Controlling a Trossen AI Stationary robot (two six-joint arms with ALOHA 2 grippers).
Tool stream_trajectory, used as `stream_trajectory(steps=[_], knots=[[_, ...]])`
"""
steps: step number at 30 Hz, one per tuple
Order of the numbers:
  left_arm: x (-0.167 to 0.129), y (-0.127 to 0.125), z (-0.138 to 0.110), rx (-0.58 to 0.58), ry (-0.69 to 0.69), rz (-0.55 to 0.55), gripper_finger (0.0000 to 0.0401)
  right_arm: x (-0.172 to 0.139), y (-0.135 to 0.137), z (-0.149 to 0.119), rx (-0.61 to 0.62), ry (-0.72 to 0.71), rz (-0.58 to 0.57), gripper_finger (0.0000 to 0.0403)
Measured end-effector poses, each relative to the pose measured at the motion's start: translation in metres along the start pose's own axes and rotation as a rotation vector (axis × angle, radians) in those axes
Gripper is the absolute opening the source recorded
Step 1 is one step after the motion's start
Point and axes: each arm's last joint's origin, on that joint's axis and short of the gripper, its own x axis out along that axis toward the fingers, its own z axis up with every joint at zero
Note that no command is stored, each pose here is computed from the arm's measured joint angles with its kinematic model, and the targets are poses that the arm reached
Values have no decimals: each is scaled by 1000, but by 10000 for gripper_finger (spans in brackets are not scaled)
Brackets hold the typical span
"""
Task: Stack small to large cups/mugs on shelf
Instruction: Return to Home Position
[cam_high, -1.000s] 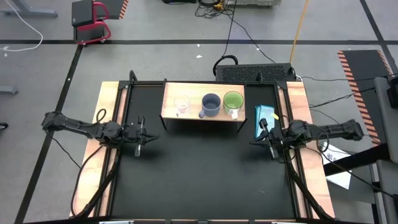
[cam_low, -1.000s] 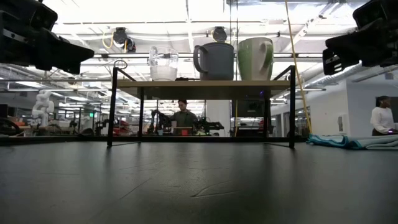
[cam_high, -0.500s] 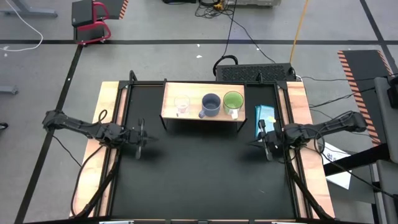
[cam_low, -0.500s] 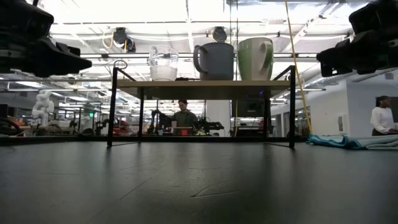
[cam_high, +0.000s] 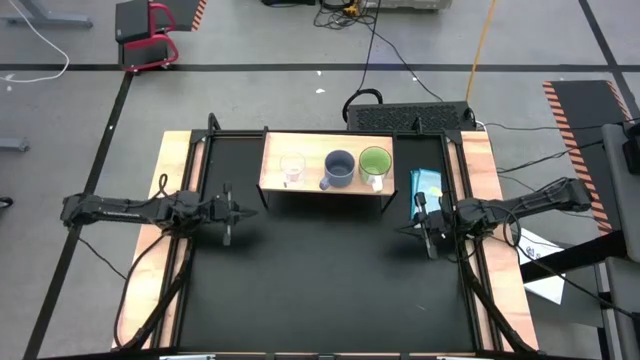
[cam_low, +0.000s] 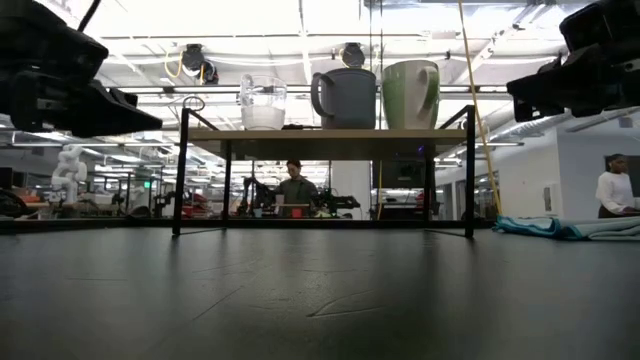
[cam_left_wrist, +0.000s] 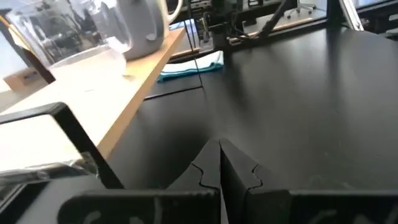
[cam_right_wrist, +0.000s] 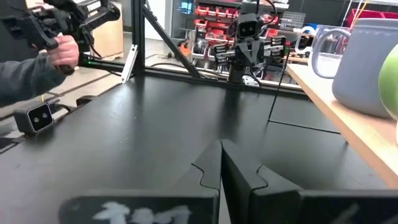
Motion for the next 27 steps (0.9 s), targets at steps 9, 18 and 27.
stream_trajectory(steps=[9,18,27], knots=[[0,6,-5,-28,12,-67,0,0,-1,0,45,-3,31,0],[0,8,-5,-88,15,-67,4,1,-2,-1,32,6,23,0],[0,10,-7,-206,47,10,16,1,-2,-1,32,6,23,0]])
